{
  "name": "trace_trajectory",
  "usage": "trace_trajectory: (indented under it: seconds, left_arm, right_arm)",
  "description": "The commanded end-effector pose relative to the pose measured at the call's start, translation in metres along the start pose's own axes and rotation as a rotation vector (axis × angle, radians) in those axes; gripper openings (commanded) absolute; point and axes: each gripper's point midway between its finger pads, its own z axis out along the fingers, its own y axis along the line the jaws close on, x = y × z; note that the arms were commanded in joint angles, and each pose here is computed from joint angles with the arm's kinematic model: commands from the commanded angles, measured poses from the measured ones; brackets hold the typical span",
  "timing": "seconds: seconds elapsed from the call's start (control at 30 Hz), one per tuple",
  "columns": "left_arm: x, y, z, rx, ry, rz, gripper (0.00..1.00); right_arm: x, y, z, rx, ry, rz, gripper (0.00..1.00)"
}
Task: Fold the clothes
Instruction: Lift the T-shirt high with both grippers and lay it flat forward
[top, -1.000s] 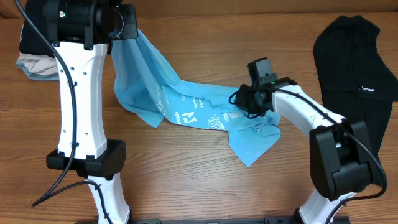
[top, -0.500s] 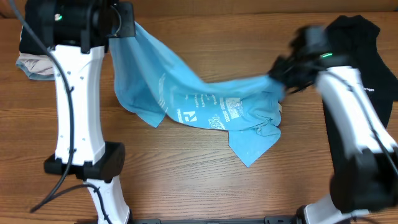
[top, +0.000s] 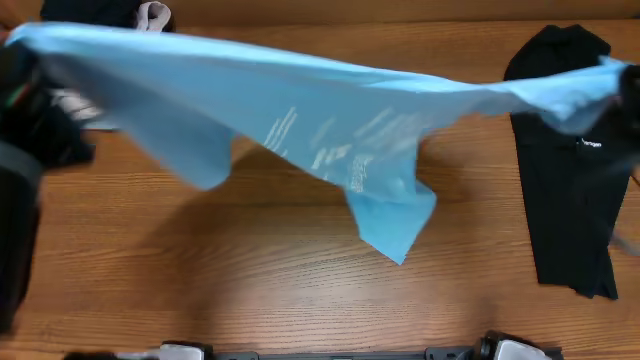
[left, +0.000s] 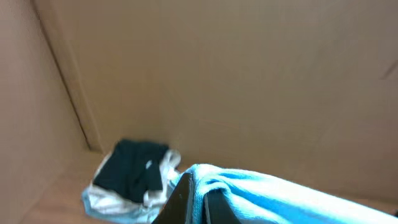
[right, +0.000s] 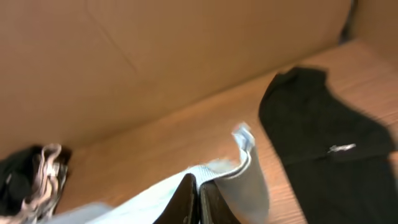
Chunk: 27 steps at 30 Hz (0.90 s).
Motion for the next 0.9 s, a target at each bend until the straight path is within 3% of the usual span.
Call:
trace_trajectory:
  seconds: [0.0,0.17,0.5,0.7,0.87]
  left_arm:
    - [-0.014,0.012,-0.03,-0.025,-0.079,-0.002,0.04]
    - [-0.021,0.028,-0.062,-0.061,-0.142,-0.021,0.04]
    - [-0.022,0.033,-0.061,-0.096,-0.144,-0.022,0.04]
    - [-0.007,0.035,-0.019,-0.178,-0.046,0.014,0.04]
    - [0.018,0.029,0.044,-0.246,0.084,0.069,0.04]
  right_arm:
    - [-0.012,0.003,-0.055,0.018,-0.149,-0.035,0.04]
    - [-0.013,0.003,-0.122,0.09,-0.339,-0.058,0.04]
    - [-0.017,0.011,-0.194,0.138,-0.547,-0.111,0.04]
    - [-0.035,0.014,-0.166,0.108,-0.511,-0.142,0.04]
    - [-0.049,0.011,-0.092,0.043,-0.349,-0.156,0.04]
